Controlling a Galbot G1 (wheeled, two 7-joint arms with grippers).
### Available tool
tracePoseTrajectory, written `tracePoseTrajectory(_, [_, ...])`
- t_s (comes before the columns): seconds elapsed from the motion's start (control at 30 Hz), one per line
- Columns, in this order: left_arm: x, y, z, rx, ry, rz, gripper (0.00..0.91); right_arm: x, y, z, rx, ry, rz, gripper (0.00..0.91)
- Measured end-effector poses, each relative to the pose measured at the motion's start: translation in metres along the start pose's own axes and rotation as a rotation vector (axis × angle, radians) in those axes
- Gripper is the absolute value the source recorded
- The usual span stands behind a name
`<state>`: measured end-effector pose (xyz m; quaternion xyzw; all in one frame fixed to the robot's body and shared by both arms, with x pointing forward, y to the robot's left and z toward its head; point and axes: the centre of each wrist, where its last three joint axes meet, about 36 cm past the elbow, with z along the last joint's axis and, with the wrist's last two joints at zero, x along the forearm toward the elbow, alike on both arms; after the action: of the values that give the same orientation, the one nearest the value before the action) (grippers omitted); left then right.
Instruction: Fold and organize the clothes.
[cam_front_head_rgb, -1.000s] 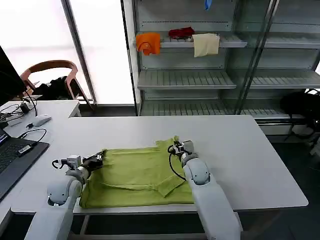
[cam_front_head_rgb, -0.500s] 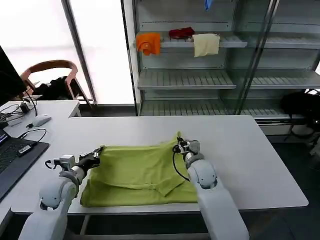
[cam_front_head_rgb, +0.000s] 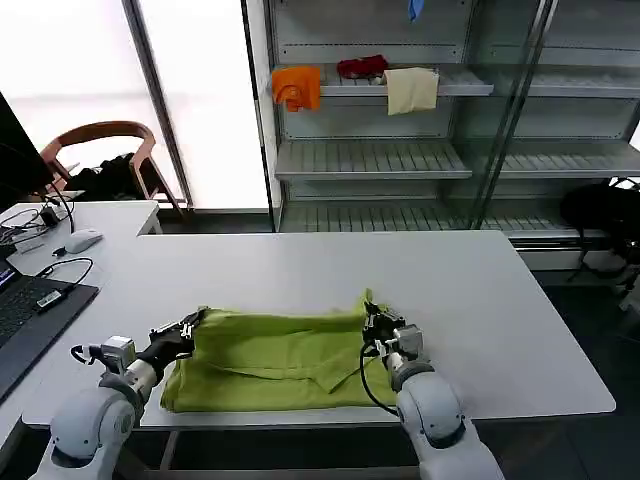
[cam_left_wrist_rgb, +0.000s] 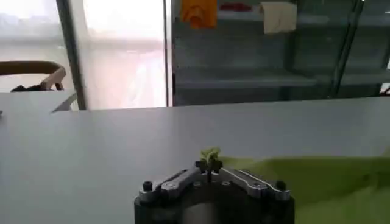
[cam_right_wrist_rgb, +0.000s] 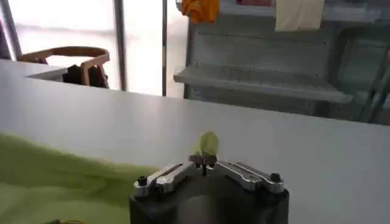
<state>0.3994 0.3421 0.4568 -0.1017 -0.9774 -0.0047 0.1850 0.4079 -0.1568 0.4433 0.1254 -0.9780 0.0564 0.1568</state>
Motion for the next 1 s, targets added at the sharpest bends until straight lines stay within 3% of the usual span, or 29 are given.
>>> tracePoseTrajectory(0.33, [0.026, -0.012, 0.025, -0.018, 0.037, 0.030, 0.010, 0.031, 0.009, 0.013, 0.025, 0.022, 0.011, 0.000])
tracePoseTrajectory(0.37, [0.027, -0.013, 0.026, -0.020, 0.042, 0.029, 0.161, 0.032, 0.009, 0.014, 0.029, 0.024, 0.015, 0.000])
tracePoseTrajectory(0.4, [0.027, -0.014, 0.028, -0.022, 0.046, 0.029, 0.907, 0.033, 0.009, 0.014, 0.033, 0.026, 0.018, 0.121])
tracePoseTrajectory(0.43, [0.028, -0.015, 0.030, -0.025, 0.050, 0.027, 0.907, 0.034, 0.009, 0.015, 0.038, 0.028, 0.022, 0.907])
tracePoseTrajectory(1.0, [0.032, -0.018, 0.036, -0.045, 0.040, -0.027, 0.907, 0.034, 0.009, 0.031, 0.181, 0.065, 0.147, 0.907])
